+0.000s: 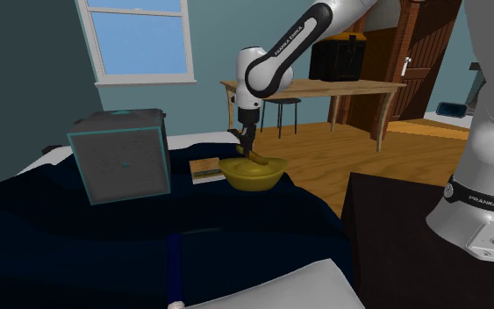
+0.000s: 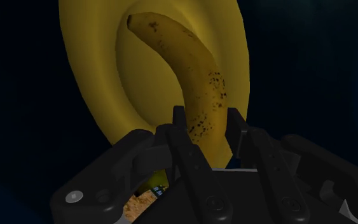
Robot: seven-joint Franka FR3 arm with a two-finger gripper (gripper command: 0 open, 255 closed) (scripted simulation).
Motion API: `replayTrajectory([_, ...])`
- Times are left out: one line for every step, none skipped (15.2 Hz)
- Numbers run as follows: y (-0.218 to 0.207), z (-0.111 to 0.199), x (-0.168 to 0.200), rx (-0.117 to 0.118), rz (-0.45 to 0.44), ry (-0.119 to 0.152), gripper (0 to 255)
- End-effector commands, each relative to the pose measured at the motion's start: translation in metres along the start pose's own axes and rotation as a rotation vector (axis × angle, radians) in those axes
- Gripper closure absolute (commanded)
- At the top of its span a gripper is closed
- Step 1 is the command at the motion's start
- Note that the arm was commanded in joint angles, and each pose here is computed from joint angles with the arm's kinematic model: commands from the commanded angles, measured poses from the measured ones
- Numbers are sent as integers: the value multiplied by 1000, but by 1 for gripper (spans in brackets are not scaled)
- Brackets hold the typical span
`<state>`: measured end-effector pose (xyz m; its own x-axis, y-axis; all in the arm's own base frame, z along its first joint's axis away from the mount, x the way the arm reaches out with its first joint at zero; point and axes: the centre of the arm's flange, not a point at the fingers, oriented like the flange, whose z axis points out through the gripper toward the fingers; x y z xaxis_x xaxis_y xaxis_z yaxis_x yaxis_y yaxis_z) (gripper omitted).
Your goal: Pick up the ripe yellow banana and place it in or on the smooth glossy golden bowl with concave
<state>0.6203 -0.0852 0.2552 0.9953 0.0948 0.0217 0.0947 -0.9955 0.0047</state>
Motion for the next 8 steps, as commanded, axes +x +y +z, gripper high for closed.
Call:
replayTrajectory([0, 11, 0, 0, 0, -1, 255])
replayTrajectory([0, 16, 0, 0, 0, -1, 255])
replayTrajectory([0, 21, -1, 0, 0, -1, 255])
replayTrajectory([0, 26, -1, 0, 0, -1, 255])
replayTrajectory([0, 32, -1, 0, 0, -1, 255])
replayTrajectory([0, 37, -1, 0, 0, -1, 255])
replayTrajectory([0, 37, -1, 0, 0, -1, 255])
replayTrajectory([0, 37, -1, 0, 0, -1, 255])
